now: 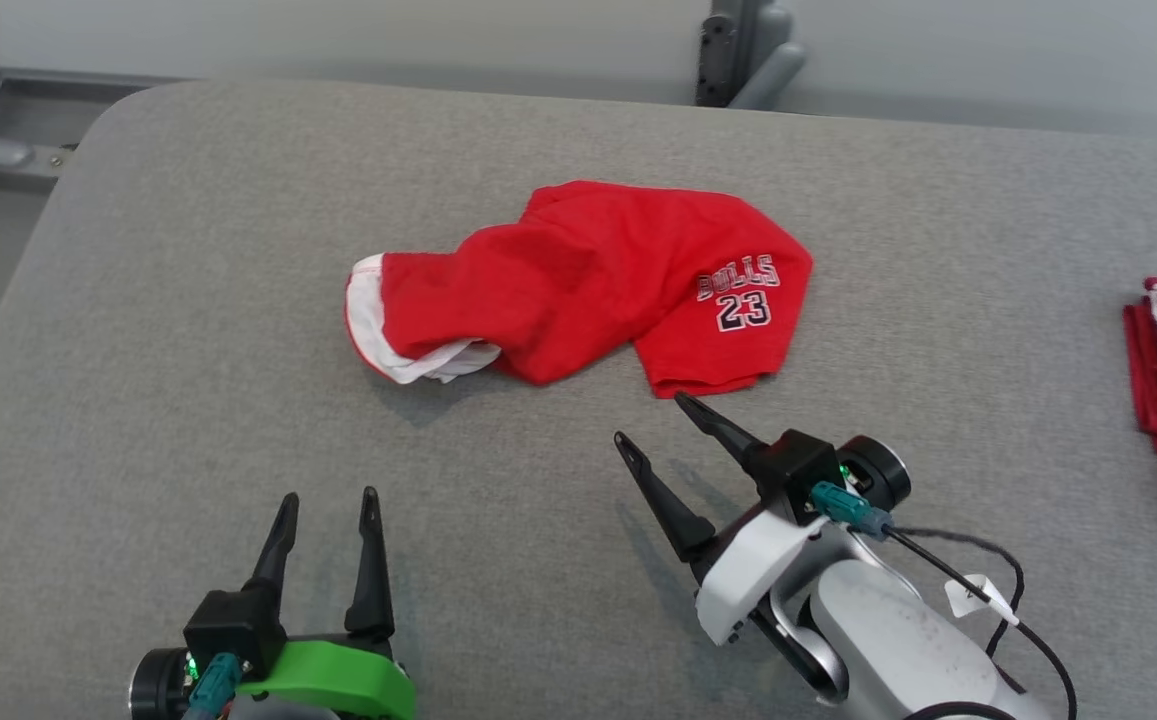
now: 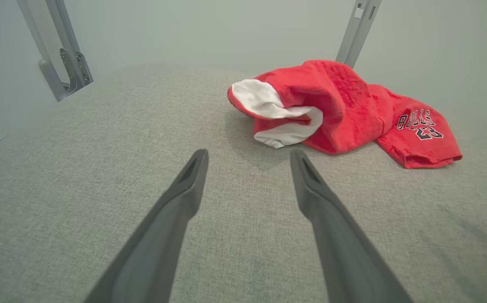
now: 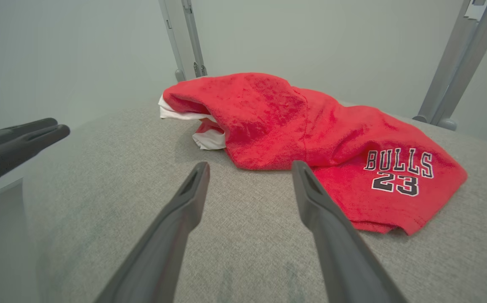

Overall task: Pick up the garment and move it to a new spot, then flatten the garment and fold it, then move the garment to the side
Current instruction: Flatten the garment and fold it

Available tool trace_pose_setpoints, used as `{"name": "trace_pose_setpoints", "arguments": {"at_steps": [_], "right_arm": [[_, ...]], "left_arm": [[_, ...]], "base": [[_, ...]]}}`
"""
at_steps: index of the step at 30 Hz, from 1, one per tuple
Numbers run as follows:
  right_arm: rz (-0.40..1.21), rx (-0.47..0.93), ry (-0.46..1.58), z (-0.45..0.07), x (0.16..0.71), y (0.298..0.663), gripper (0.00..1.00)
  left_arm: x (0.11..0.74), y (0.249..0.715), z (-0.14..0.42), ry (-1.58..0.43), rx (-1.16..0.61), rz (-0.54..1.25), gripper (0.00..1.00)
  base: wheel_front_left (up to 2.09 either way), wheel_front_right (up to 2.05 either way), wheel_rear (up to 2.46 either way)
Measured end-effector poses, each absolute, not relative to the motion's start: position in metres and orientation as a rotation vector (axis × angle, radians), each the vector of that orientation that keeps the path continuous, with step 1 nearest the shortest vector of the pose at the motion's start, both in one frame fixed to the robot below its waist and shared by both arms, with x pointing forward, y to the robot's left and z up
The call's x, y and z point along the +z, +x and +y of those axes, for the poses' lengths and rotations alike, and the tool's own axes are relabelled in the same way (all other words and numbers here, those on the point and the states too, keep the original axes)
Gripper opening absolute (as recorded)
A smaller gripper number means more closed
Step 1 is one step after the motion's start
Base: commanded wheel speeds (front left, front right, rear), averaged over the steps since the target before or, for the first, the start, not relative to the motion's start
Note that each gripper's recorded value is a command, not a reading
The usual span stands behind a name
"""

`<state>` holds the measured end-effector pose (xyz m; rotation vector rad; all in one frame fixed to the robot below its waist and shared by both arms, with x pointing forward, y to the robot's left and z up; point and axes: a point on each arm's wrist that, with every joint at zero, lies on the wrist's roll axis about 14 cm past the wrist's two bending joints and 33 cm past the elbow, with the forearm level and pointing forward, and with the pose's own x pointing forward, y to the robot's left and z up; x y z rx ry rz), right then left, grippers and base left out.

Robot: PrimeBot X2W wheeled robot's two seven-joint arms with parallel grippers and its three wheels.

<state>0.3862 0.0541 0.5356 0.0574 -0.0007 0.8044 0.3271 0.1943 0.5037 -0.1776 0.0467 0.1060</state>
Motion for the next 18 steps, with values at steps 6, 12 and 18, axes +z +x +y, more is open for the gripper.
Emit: {"name": "trace_pose_setpoints", "arguments": {"at_steps": [6, 12, 18], "right_arm": [[0.053, 0.918, 0.015, 0.092, 0.517, 0.409, 1.00], [0.105, 0.961, -0.024, 0.116, 0.494, 0.433, 1.00], [0.122, 1.046, -0.072, 0.147, 0.476, 0.438, 1.00]], "left_arm": [[0.499, 0.314, 0.215, -0.194, 0.201, 0.064, 1.00], [0.488, 0.295, 0.236, -0.204, 0.303, 0.104, 1.00], [0.483, 0.287, 0.249, -0.204, 0.366, 0.130, 1.00]], "base": [[0.00, 0.00, 0.00], [0.00, 0.00, 0.00], [0.00, 0.00, 0.00]]}}
